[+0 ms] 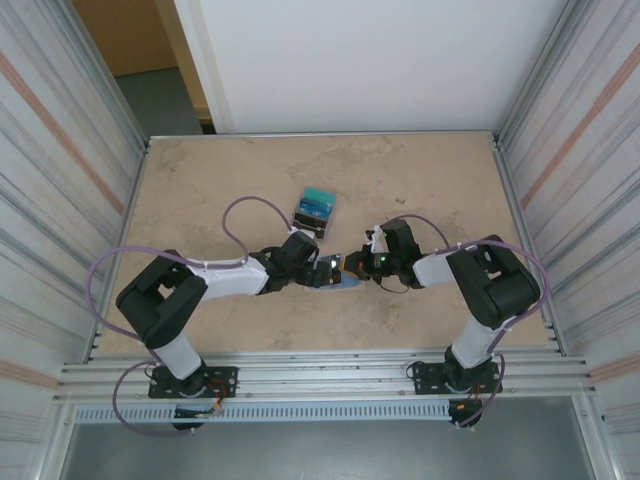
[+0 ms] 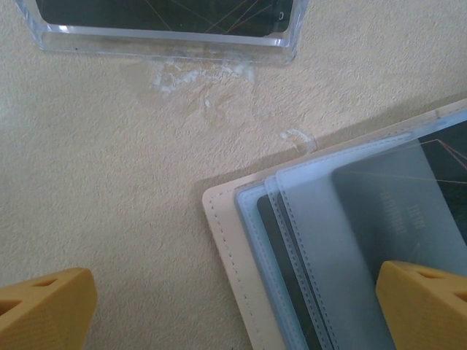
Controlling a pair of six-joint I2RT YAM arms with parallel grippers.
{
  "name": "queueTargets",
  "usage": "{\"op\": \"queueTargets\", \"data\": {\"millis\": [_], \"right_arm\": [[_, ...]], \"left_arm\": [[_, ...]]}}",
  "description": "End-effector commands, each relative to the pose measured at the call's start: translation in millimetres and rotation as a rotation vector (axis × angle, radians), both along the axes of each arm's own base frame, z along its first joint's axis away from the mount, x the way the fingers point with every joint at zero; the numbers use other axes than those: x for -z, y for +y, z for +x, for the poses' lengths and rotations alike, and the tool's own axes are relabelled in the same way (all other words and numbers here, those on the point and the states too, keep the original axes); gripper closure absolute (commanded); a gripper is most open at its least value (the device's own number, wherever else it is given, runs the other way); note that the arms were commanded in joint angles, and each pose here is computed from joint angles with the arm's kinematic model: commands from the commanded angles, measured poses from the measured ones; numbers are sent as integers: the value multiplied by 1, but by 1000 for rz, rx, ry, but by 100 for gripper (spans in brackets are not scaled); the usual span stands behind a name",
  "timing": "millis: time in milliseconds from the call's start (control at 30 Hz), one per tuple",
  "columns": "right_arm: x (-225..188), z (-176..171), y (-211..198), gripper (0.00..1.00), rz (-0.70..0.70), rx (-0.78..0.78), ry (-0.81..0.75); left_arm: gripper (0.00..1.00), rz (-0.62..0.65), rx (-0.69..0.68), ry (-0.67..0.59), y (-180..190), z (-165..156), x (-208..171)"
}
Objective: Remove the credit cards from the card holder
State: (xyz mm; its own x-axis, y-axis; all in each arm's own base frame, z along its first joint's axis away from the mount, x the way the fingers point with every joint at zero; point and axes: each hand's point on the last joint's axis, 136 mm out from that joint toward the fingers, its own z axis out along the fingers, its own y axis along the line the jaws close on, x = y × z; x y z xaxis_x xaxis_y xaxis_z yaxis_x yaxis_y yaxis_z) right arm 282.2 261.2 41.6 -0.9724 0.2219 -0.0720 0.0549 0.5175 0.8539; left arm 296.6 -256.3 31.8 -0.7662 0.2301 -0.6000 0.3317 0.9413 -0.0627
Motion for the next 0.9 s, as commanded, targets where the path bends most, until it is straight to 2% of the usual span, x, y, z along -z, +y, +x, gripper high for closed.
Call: {"op": "queueTargets", "data": {"millis": [0, 233, 467, 733, 867], "right_arm": [[-5, 0, -7, 96, -16, 11, -23], [-10, 2, -3, 94, 8, 4, -23], [-12, 4, 9, 83, 57, -13, -13], [-6, 5, 18, 82, 65, -28, 0], [-6, 6, 19, 86, 58, -24, -9]], "left_arm": [[1, 40, -5, 2, 9, -5, 1], [1, 36, 6, 19, 6, -6, 7], [1, 39, 8, 52, 4, -9, 18], [1, 38, 10, 55, 4, -10, 19], [1, 42, 5, 57, 6, -11, 19]]}}
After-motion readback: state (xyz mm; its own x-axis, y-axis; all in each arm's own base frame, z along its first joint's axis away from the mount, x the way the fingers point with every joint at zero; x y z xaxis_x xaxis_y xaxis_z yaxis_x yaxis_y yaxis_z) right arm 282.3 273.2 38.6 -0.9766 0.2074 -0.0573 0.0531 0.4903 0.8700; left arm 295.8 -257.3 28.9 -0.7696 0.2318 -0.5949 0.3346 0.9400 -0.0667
